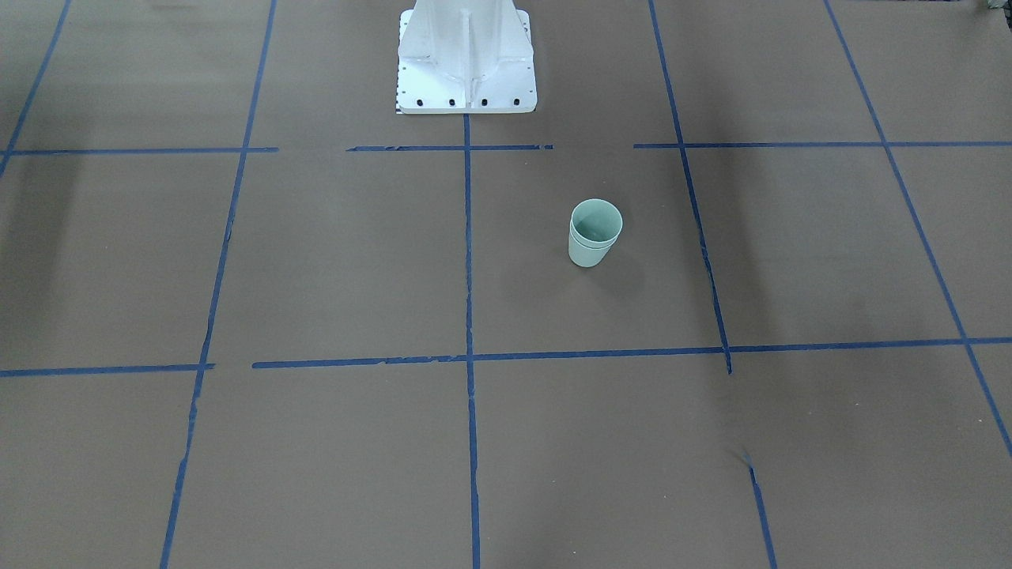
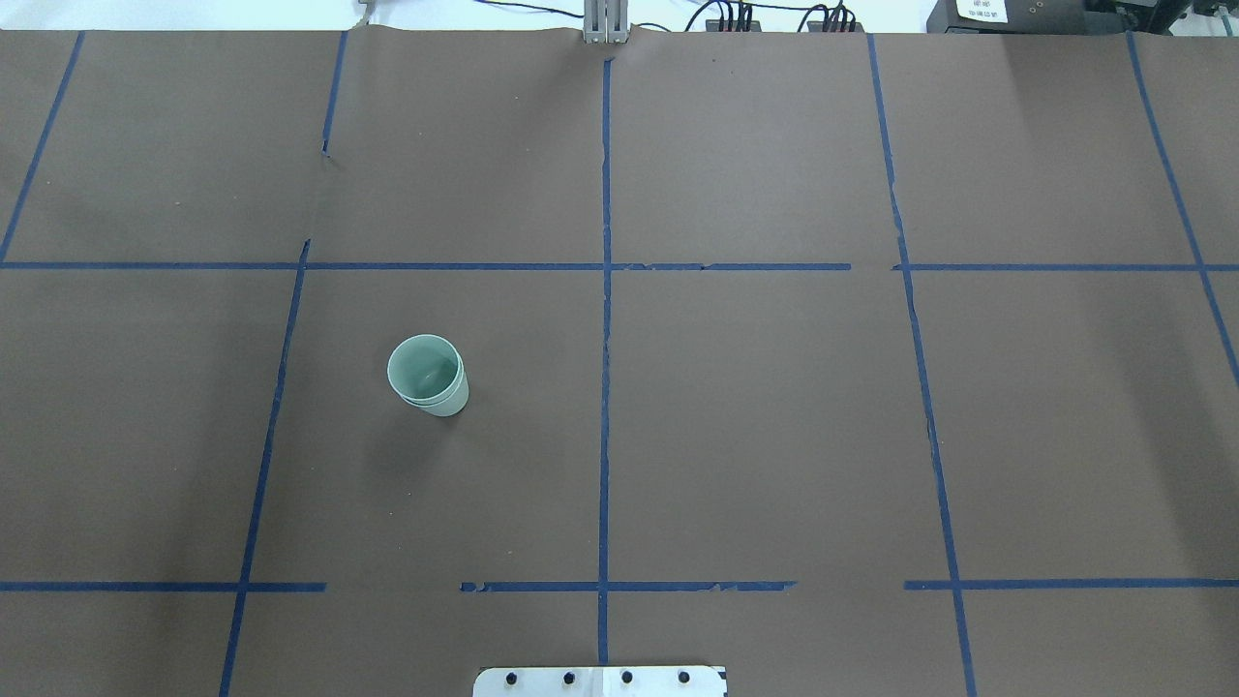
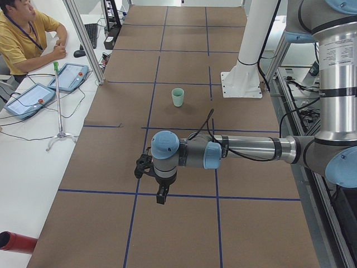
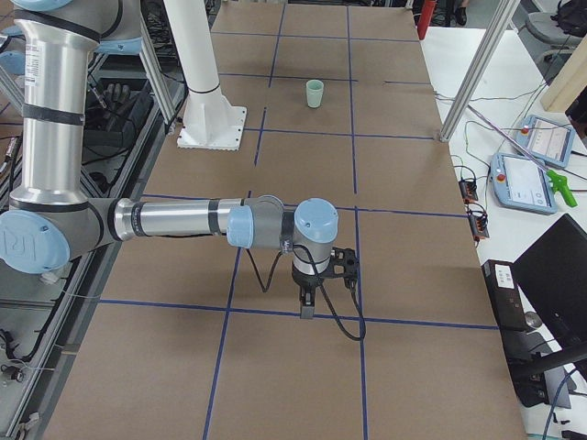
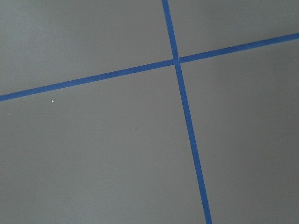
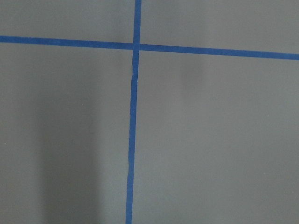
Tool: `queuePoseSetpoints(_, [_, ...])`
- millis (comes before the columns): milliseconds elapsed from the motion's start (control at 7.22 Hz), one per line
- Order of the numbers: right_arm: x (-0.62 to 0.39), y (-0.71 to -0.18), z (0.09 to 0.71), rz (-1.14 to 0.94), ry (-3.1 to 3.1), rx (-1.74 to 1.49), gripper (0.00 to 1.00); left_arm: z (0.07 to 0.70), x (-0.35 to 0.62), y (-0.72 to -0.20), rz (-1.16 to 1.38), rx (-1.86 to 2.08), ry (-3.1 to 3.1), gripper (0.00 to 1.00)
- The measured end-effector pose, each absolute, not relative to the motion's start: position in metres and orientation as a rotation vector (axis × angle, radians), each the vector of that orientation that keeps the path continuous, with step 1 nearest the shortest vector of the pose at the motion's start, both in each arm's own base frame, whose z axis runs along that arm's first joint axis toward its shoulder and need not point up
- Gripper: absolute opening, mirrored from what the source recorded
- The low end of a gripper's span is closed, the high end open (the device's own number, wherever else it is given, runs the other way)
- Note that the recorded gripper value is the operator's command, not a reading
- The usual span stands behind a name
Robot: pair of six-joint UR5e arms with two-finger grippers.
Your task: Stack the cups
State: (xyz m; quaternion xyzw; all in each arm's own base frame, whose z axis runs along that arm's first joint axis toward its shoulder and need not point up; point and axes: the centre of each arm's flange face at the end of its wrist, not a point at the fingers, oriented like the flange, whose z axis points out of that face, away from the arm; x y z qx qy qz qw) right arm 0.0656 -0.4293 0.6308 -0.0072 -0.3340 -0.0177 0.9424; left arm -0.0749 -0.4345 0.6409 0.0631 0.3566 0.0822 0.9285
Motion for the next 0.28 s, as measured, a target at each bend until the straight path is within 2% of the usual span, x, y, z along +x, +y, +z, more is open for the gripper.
queuePoseSetpoints(277, [0.0654,-0.4297,0.6305,-0.037,-0.681,-0.014,1.0,0.6416,-0.0749,-0.4348,0.168,0.128,0.731,1.0])
